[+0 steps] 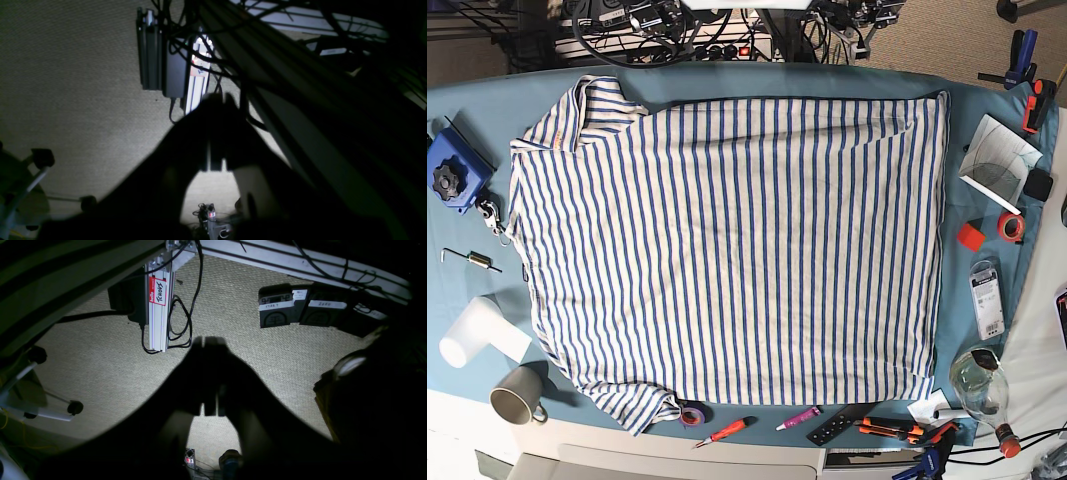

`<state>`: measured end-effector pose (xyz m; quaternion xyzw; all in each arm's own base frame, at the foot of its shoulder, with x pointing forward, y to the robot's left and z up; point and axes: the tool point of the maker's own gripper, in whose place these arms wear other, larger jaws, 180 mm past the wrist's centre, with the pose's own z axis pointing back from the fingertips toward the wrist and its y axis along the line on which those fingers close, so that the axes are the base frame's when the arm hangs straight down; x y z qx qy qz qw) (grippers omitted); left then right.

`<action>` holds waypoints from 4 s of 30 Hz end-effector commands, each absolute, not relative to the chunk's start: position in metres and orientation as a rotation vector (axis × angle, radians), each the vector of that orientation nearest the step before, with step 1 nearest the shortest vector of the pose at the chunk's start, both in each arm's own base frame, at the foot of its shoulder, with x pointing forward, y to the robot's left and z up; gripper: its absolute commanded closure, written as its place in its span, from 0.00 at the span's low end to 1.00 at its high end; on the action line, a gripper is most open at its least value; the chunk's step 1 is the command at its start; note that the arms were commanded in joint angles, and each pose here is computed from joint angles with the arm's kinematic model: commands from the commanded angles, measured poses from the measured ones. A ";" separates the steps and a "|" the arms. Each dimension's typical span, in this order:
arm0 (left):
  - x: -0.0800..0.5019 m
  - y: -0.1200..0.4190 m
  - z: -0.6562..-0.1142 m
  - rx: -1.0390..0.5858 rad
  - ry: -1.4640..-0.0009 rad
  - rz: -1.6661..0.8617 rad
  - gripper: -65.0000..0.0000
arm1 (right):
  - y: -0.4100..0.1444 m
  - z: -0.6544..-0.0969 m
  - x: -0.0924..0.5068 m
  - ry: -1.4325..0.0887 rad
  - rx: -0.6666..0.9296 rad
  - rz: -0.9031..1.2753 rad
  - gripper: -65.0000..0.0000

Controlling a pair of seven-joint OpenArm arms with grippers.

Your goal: Fold the T-shirt properly

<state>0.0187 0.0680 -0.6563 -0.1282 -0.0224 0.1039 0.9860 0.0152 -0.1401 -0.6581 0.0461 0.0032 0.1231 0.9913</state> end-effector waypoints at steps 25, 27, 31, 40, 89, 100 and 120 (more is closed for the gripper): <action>-0.030 0.172 -0.642 -0.203 -0.067 0.179 1.00 | -0.240 -0.635 -0.009 -0.003 -0.051 0.311 1.00; -0.033 0.175 -0.637 -0.209 -0.088 0.201 1.00 | -0.244 -0.629 -0.013 -0.019 -0.056 0.328 1.00; -0.040 0.178 -0.629 -0.205 -0.120 0.207 1.00 | -0.249 -0.618 -0.020 -0.047 -0.048 0.304 1.00; -0.051 0.181 -0.598 -0.204 -0.201 0.158 1.00 | -0.252 -0.593 -0.042 -0.066 -0.039 0.361 1.00; 0.056 0.117 -0.334 -0.219 -0.625 -0.307 1.00 | -0.194 -0.337 0.078 -0.521 -0.160 0.490 0.53; 0.075 0.117 -0.330 -0.213 -0.687 -0.313 0.56 | -0.220 -0.319 0.125 -0.650 -0.326 0.360 0.47; 0.109 0.122 -0.327 -0.157 -0.748 -0.351 0.55 | -0.270 -0.303 0.174 -0.766 -0.476 0.213 0.47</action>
